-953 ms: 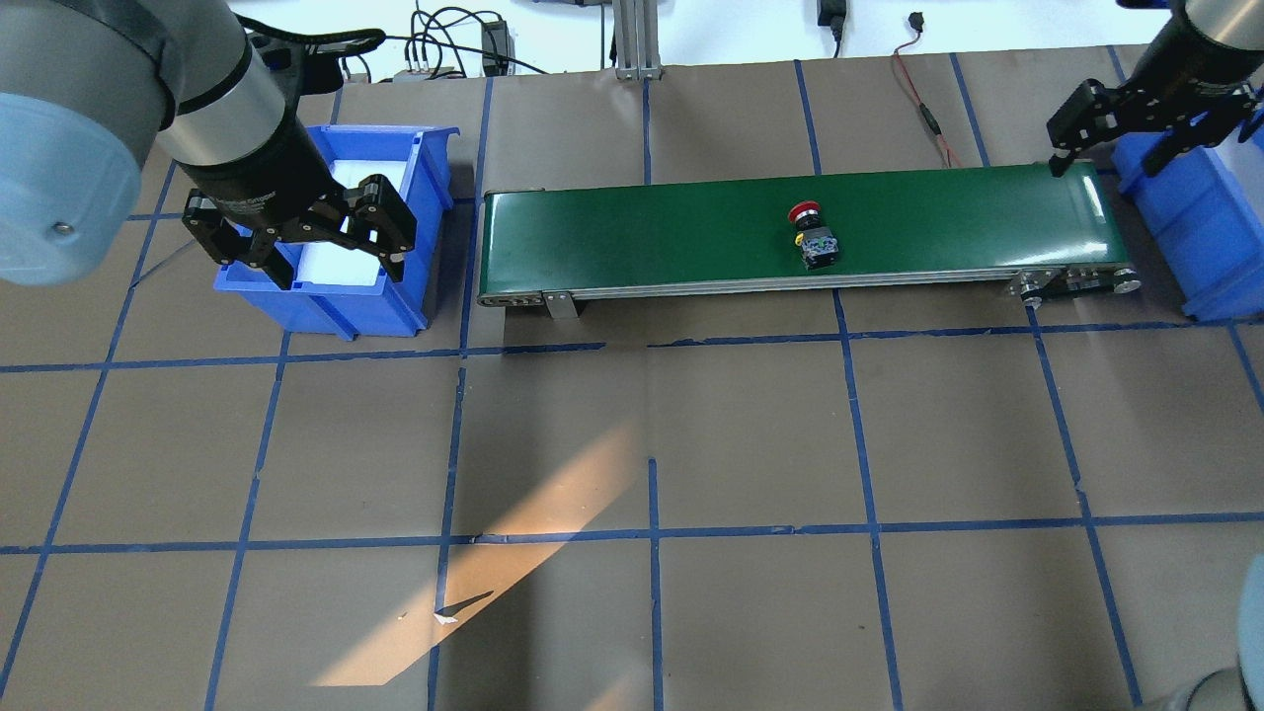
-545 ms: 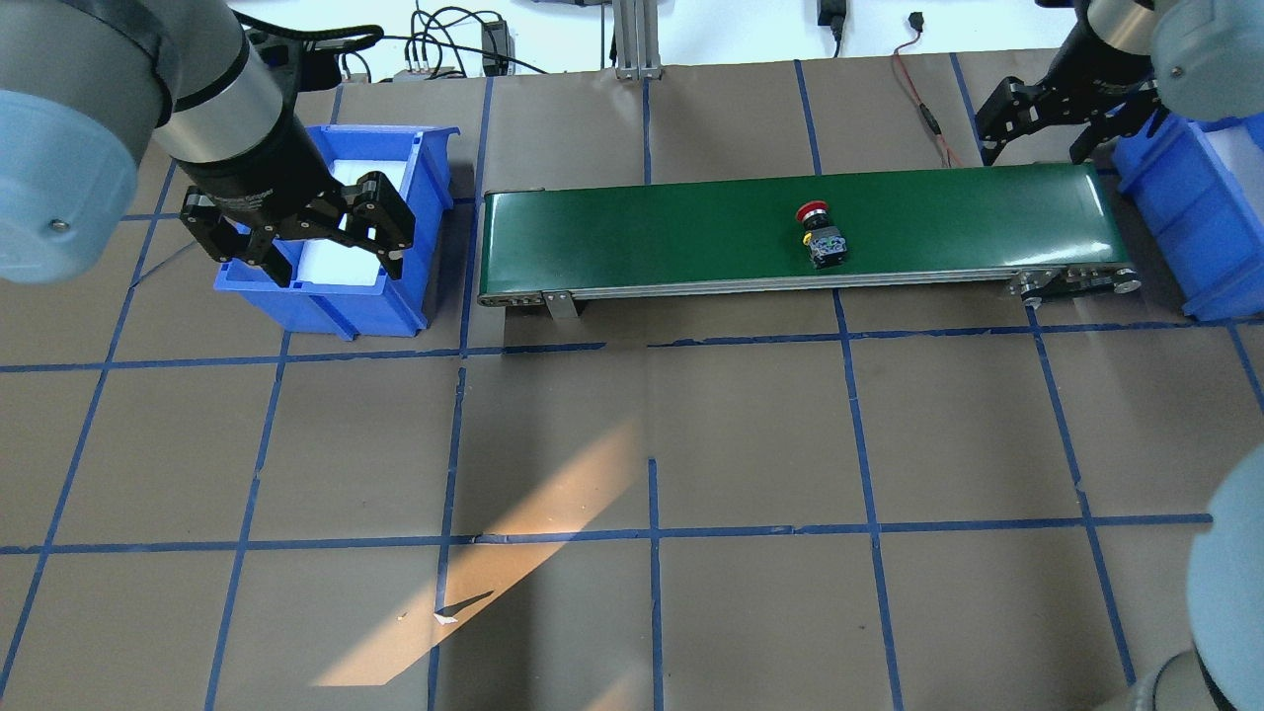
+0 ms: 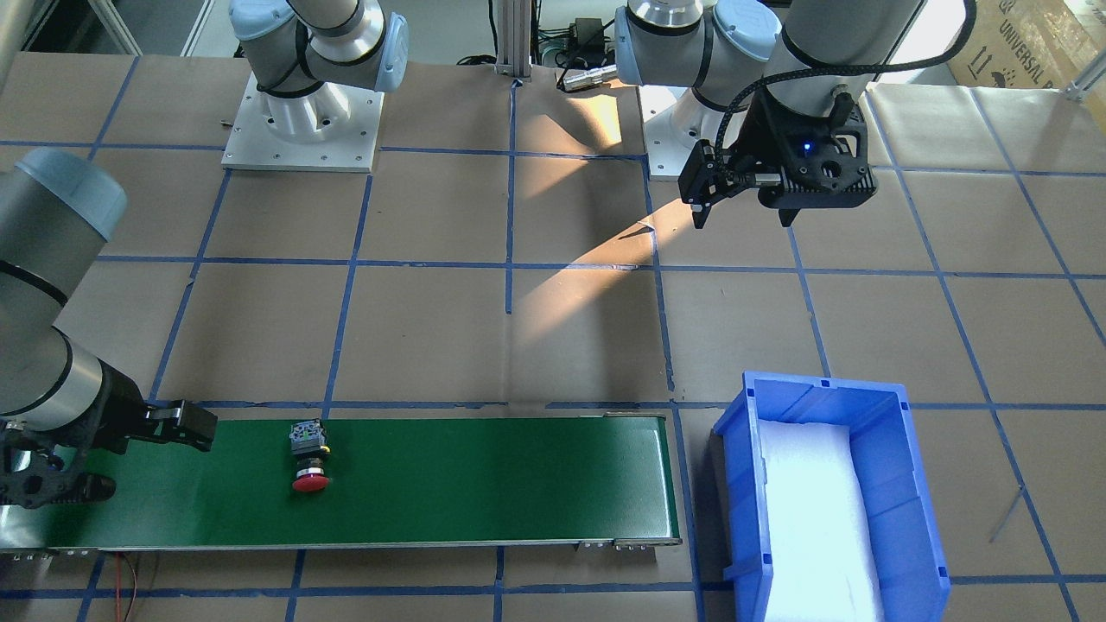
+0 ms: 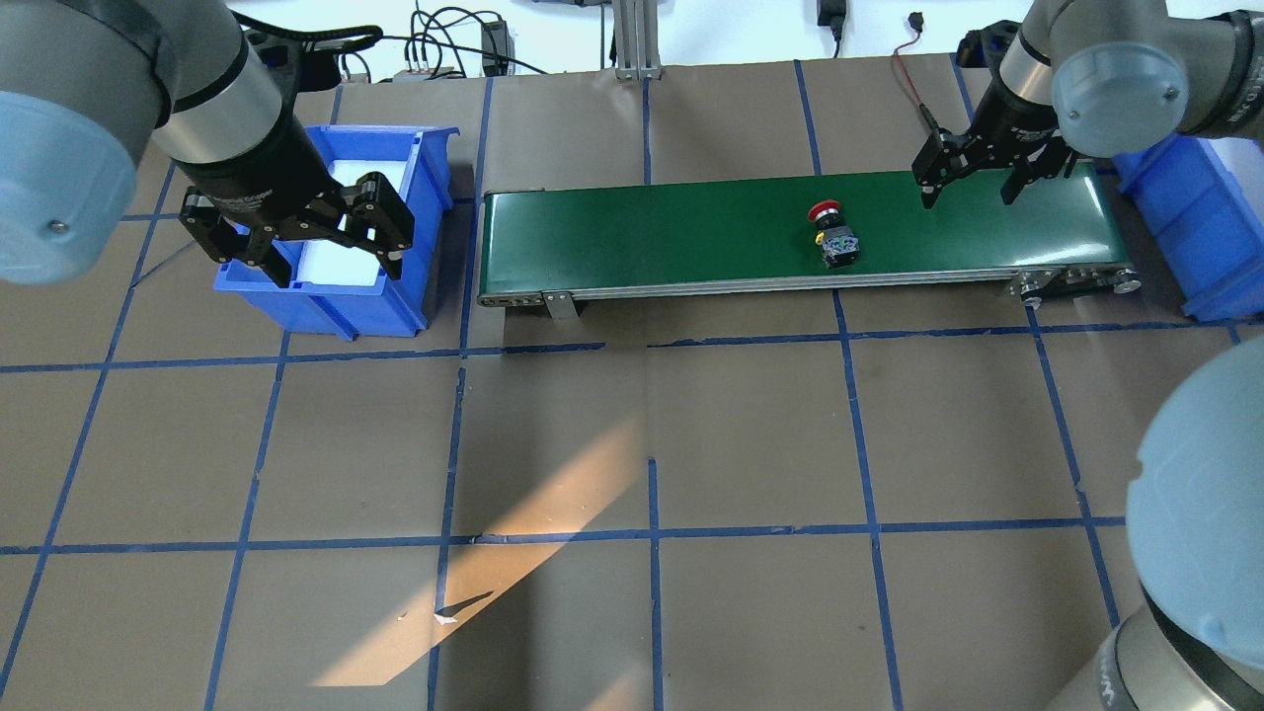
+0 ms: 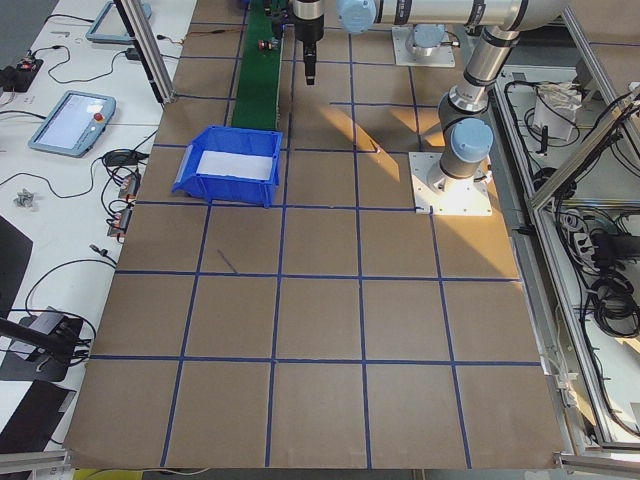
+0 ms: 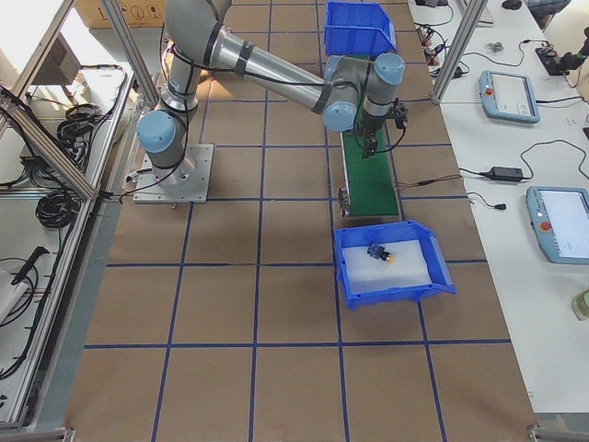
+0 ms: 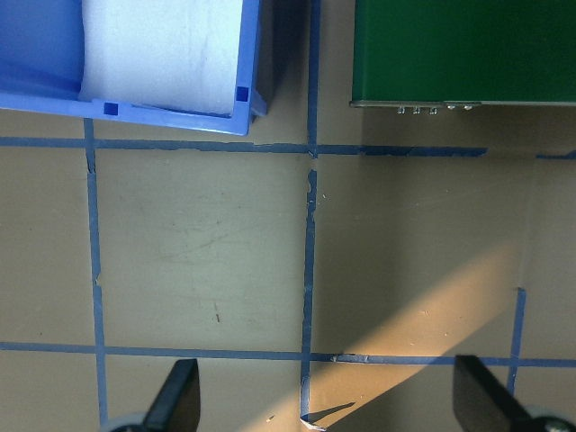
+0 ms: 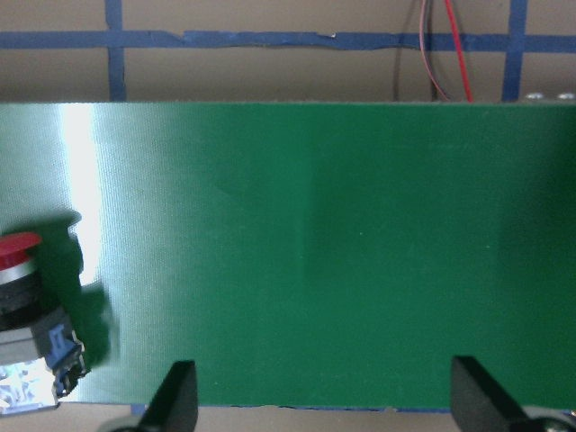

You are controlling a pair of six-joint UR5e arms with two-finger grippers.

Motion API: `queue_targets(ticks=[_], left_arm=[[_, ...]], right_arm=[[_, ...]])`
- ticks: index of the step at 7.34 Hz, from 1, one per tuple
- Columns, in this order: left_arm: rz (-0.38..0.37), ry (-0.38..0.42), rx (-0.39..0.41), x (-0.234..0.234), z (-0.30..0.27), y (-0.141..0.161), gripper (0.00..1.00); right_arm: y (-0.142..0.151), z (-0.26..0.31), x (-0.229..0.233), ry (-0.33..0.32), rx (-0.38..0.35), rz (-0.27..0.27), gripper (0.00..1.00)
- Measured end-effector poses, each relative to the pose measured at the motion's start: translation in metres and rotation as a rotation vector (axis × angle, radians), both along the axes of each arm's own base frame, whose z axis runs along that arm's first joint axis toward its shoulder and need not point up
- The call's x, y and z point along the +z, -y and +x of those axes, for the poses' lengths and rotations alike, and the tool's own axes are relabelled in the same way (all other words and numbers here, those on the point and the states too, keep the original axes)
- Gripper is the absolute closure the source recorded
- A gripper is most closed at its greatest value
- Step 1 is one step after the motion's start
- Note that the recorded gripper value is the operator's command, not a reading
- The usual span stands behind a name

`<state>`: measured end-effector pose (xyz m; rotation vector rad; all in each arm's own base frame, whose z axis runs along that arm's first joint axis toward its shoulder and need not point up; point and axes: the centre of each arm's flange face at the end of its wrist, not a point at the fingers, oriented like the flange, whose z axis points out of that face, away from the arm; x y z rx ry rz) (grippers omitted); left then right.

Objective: Transport two buttons from left to right
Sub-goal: 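Raise the right gripper and move it back over the belt, then lower the right gripper onto the red button on the belt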

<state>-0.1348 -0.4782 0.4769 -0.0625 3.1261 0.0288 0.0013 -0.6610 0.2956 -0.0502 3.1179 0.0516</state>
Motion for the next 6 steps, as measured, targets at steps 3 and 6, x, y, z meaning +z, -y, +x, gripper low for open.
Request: queue_targets(ticks=[3,6], left_arm=[[0.002,0.0,0.001,-0.001,0.0,-0.001,0.0],[0.003,0.0,0.0,-0.002,0.0,-0.001,0.0]], right_arm=[[-0.001,0.0,-0.009,-0.001,0.007,0.016,0.0],[-0.002,-0.001,-0.02,-0.003,0.005,0.023,0.0]])
